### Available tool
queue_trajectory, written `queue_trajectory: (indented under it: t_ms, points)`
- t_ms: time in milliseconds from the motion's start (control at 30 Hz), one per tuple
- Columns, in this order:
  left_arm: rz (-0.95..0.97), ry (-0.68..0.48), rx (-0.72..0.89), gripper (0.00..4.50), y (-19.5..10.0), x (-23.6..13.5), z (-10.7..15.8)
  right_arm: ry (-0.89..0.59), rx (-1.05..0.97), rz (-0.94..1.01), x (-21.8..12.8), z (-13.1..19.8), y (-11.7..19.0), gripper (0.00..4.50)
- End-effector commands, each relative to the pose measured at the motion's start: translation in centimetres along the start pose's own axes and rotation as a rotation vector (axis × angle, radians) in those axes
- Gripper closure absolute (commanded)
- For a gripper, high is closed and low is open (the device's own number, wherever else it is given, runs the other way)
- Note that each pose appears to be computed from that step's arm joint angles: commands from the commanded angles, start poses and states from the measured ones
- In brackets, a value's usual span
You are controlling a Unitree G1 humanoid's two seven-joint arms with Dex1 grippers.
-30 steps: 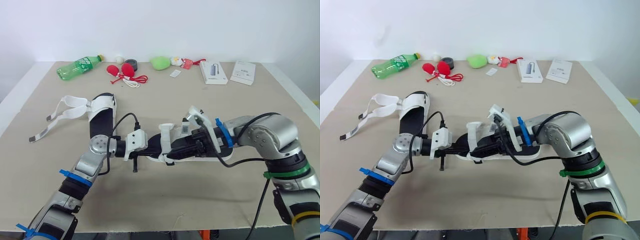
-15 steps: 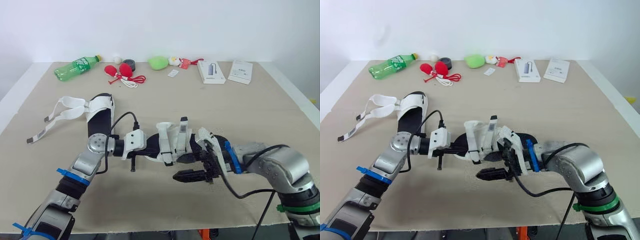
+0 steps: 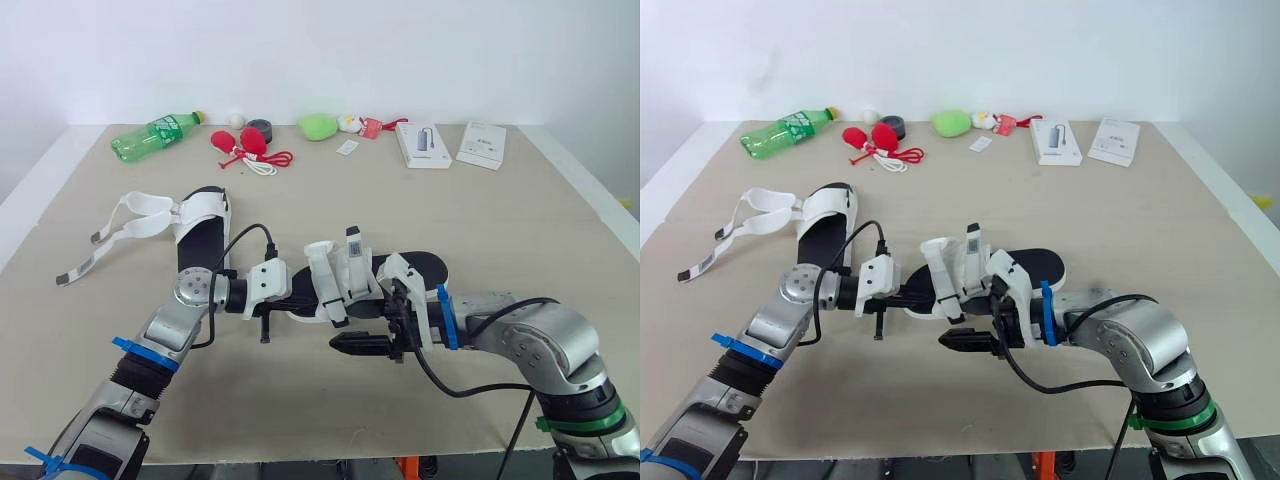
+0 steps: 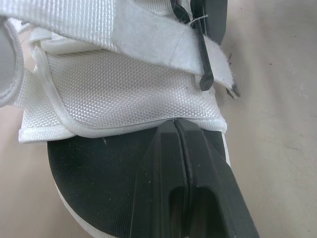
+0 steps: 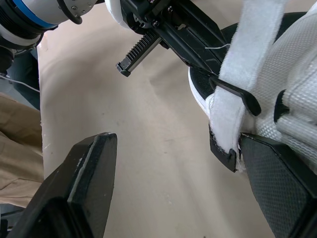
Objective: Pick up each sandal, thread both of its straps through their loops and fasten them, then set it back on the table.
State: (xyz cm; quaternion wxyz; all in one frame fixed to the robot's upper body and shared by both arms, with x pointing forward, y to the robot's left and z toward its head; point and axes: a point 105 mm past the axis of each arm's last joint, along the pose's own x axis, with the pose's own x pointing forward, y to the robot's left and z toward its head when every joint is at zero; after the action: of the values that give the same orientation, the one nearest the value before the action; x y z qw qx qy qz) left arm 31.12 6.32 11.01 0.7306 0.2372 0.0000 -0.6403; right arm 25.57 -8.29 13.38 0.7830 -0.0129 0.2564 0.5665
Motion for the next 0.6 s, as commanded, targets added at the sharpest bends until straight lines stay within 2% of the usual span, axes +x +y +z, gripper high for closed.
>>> queue_trajectory:
  t_ms: [33,133,167,233,467,600]
  points:
    - [-0.019,0.037,-0.019,4.5,-0.7,0.3,-1.0,-0.05,0.05,-0.014,0.1,0.7,-0.5,1.54]
    - [-0.009,0.04,-0.021,4.5,-0.6,0.1,-1.0,-0.044,0.076,-0.035,0.2,0.3,-1.0,3.2]
    - [-0.007,0.041,-0.021,4.5,-0.6,0.0,-1.1,-0.041,0.093,-0.045,0.2,0.2,-1.3,3.46]
    - [-0.003,0.044,-0.021,4.5,-0.5,-0.1,-1.1,-0.021,0.118,-0.046,0.2,-0.4,-1.4,4.48]
    - [0.028,0.039,-0.018,4.5,0.2,-0.8,-0.6,0.102,0.182,-0.015,-0.4,-3.3,-0.5,4.48]
    - [0.045,0.068,0.011,4.5,1.1,-1.6,-0.4,0.089,0.175,-0.028,-0.3,-3.2,-0.8,4.48]
